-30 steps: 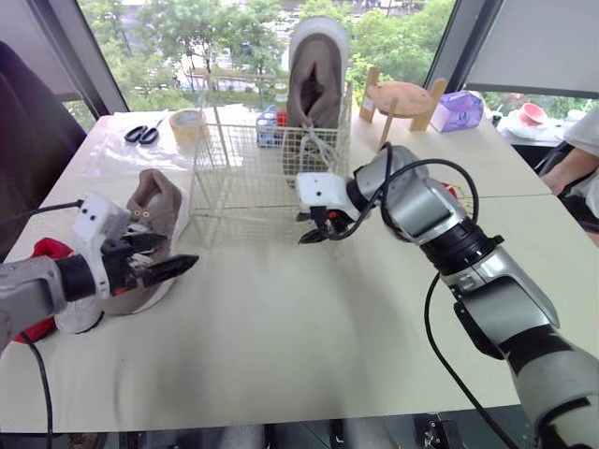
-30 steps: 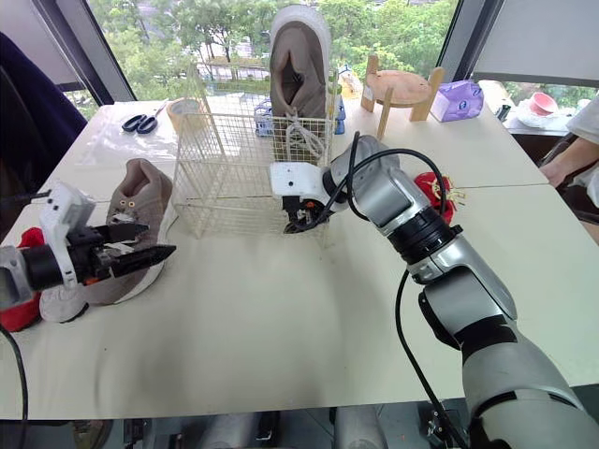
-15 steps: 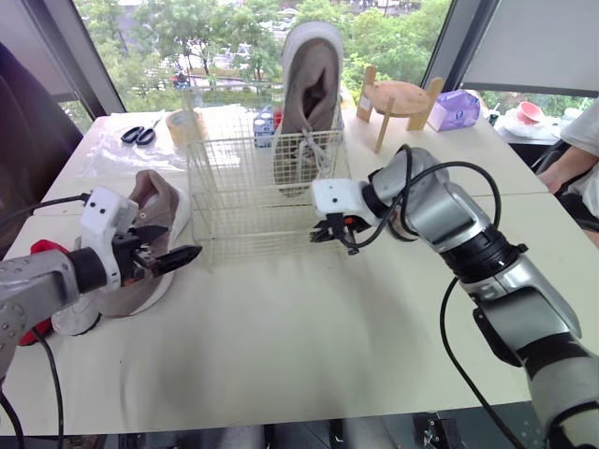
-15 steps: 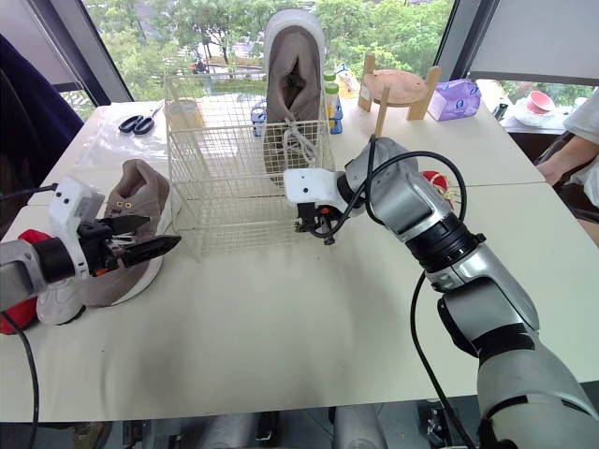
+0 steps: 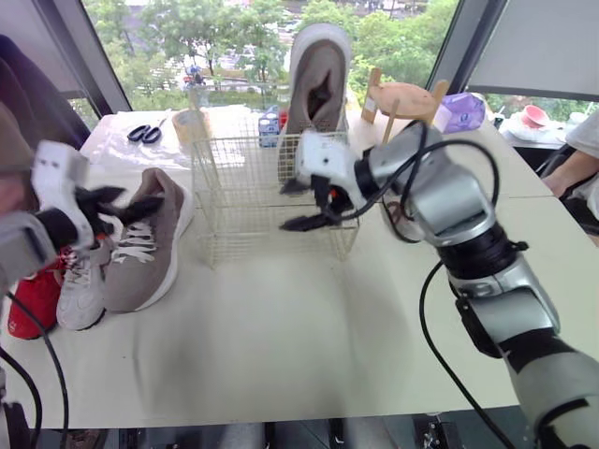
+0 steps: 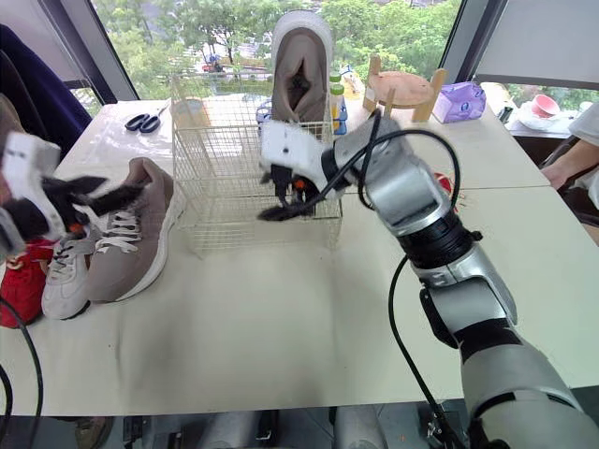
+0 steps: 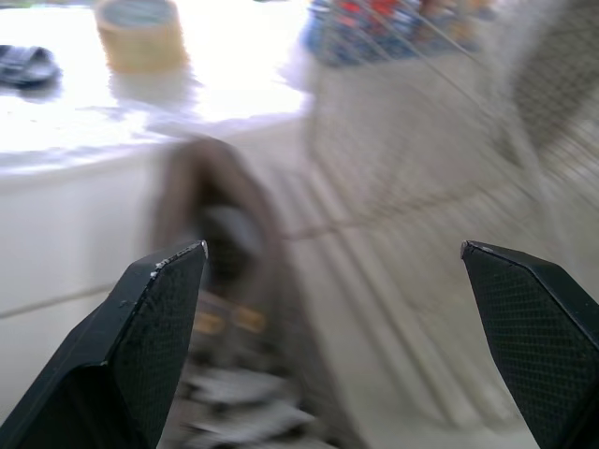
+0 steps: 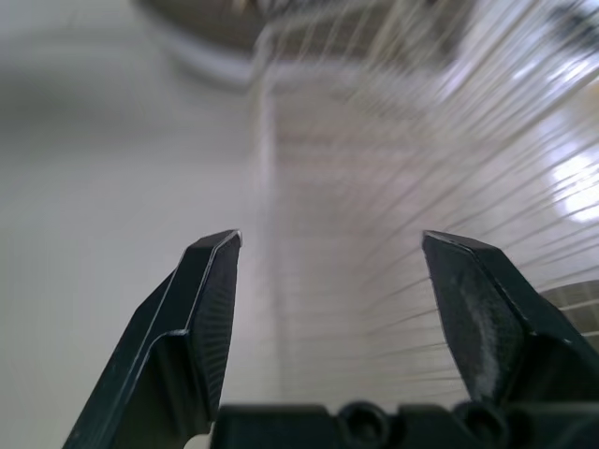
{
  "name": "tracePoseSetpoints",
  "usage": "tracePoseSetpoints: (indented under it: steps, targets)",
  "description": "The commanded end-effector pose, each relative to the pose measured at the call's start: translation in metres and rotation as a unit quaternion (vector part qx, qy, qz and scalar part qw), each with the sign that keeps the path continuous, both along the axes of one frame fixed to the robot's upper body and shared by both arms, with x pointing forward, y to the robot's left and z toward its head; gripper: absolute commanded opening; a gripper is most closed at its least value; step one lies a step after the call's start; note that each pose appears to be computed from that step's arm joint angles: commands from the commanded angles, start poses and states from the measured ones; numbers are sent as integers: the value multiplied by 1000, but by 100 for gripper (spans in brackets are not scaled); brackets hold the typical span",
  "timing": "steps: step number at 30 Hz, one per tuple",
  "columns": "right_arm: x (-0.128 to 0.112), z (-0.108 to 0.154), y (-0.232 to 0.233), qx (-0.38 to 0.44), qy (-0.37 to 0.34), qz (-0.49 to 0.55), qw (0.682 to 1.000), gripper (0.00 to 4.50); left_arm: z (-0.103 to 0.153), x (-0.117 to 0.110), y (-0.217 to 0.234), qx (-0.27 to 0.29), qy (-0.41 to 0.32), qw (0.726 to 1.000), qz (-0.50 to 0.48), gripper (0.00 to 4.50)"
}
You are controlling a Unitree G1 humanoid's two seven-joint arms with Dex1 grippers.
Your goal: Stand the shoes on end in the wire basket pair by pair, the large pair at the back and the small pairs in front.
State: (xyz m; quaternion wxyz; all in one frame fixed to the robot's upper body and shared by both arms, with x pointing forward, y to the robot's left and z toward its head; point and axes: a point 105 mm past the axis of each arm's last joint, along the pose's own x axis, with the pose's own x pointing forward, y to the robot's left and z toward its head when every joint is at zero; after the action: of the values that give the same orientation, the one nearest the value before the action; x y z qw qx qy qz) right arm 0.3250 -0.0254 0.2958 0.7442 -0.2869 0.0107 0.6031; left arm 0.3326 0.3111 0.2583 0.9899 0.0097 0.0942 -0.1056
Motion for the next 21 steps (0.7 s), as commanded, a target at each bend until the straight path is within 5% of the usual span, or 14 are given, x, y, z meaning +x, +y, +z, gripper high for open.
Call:
tracePoseSetpoints:
  steps: [1,12,21]
  targets:
    - [-29,41,-9,98,29,52,993,342,7,9,21,34,21,999,23,450]
    - [-33,-14,-21,68,37,19,997,342,-16,72,32,114,131,984,32,450]
    - [-25,-25,-17,113,54,-44,991,342,-57,79,17,161,218,962,7,450]
